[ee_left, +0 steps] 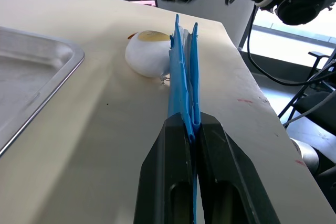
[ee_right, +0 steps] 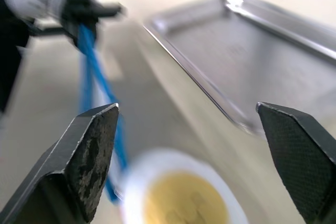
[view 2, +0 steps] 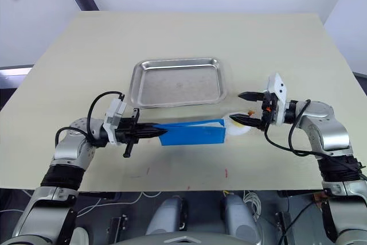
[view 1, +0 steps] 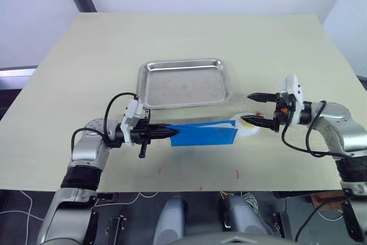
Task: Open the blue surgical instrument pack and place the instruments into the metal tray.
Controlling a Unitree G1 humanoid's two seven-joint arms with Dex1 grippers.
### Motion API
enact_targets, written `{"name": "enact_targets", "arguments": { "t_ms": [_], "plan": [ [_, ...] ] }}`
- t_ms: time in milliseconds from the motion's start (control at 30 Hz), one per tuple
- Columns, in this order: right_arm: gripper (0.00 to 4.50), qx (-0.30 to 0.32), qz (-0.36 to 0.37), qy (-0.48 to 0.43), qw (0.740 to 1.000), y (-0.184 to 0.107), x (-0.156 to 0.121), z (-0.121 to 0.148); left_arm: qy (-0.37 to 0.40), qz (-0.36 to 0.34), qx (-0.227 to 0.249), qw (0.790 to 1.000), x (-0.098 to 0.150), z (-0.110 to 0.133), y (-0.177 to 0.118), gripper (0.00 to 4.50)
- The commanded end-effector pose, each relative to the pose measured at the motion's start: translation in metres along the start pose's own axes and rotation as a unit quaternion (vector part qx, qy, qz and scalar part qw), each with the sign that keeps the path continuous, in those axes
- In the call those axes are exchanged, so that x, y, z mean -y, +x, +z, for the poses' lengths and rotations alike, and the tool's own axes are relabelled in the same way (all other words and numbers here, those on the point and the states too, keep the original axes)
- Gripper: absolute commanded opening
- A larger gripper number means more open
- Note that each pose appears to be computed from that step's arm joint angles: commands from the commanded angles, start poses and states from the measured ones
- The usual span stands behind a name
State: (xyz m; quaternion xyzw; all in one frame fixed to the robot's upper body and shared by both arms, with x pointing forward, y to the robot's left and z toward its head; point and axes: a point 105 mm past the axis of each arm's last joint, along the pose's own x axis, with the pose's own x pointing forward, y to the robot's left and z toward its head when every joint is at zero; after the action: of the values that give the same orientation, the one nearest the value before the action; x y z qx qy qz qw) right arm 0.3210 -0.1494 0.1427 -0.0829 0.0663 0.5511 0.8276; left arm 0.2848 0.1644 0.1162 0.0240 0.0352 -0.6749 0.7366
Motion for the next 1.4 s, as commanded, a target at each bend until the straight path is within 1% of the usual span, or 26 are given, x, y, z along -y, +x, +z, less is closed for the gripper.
{"name": "enact_targets", "arguments": {
  "t_ms": [33,167,233,267,333,367,400,433,467,533,567,600,633,667,767,900,933,1067,1167,1233,1400],
  "plan": [
    [4.38,-0.032,-0.021,-0.006,0.999,-0.005,0.005,-0.016,0.009,-0.034,-0.013,0.999,0.008,-0.003,0.004,0.0],
    [4.38,-0.067,-0.014,0.027,0.997,-0.006,-0.001,-0.038,0.011,-0.034,-0.015,0.999,0.009,-0.003,0.004,0.0],
    [4.38,-0.072,-0.011,0.037,0.997,-0.007,-0.003,-0.043,0.012,-0.032,-0.015,0.999,0.009,-0.003,0.003,0.0],
    [4.17,-0.07,-0.01,0.041,0.997,-0.007,-0.003,-0.043,0.012,-0.031,-0.016,0.999,0.009,-0.004,0.003,0.0],
    [3.64,-0.061,-0.008,0.05,0.997,-0.009,-0.005,-0.041,0.014,-0.029,-0.017,0.999,0.009,-0.004,0.003,0.0],
    [3.22,-0.057,-0.009,0.056,0.997,-0.01,-0.005,-0.04,0.014,-0.028,-0.018,0.999,0.009,-0.004,0.003,0.0],
    [3.06,-0.055,-0.008,0.061,0.997,-0.012,-0.006,-0.039,0.015,-0.027,-0.018,0.999,0.009,-0.004,0.003,0.0],
    [2.6,-0.054,-0.007,0.062,0.997,-0.014,-0.006,-0.038,0.015,-0.027,-0.018,0.999,0.009,-0.004,0.004,0.0],
    [2.28,-0.052,-0.006,0.063,0.997,-0.015,-0.007,-0.037,0.016,-0.026,-0.018,0.999,0.008,-0.004,0.004,0.0],
    [1.48,-0.031,-0.01,0.075,0.997,-0.019,-0.006,-0.029,0.016,-0.025,-0.019,0.999,0.008,-0.005,0.004,0.0],
    [0.96,-0.023,-0.011,0.077,0.997,-0.022,-0.005,-0.024,0.017,-0.025,-0.019,0.999,0.007,-0.005,0.004,0.0],
    [0.53,-0.013,-0.015,0.079,0.997,-0.026,-0.004,-0.02,0.017,-0.025,-0.019,0.999,0.007,-0.005,0.004,0.0],
    [0.22,-0.003,-0.019,0.079,0.997,-0.031,-0.003,-0.015,0.018,-0.025,-0.019,0.999,0.007,-0.005,0.005,0.0],
    [0.04,0.004,-0.022,0.08,0.997,-0.034,-0.002,-0.012,0.018,-0.025,-0.019,0.999,0.006,-0.005,0.005,0.0],
    [0.04,0.036,-0.034,0.09,0.995,-0.044,0.0,0.001,0.019,-0.026,-0.02,0.999,0.007,-0.005,0.005,0.0],
    [0.04,0.098,-0.051,0.097,0.989,-0.062,0.007,0.033,0.02,-0.027,-0.022,0.999,0.005,-0.005,0.007,0.0],
    [0.04,0.107,-0.05,0.097,0.988,-0.063,0.007,0.039,0.02,-0.027,-0.023,0.999,0.005,-0.005,0.007,0.0],
    [0.04,0.177,-0.023,0.102,0.979,-0.063,0.002,0.071,0.022,-0.029,-0.026,0.999,0.004,-0.003,0.008,0.0],
    [0.04,0.21,-0.003,0.099,0.973,-0.054,-0.004,0.089,0.023,-0.031,-0.028,0.999,0.003,-0.003,0.008,0.0],
    [0.04,0.211,0.007,0.094,0.973,-0.047,-0.008,0.095,0.023,-0.031,-0.029,0.999,0.003,-0.003,0.008,0.0],
    [0.04,0.158,0.053,0.036,0.985,-0.012,-0.028,0.097,0.028,-0.03,-0.031,0.999,-0.001,0.001,0.01,0.0]
  ]
}}
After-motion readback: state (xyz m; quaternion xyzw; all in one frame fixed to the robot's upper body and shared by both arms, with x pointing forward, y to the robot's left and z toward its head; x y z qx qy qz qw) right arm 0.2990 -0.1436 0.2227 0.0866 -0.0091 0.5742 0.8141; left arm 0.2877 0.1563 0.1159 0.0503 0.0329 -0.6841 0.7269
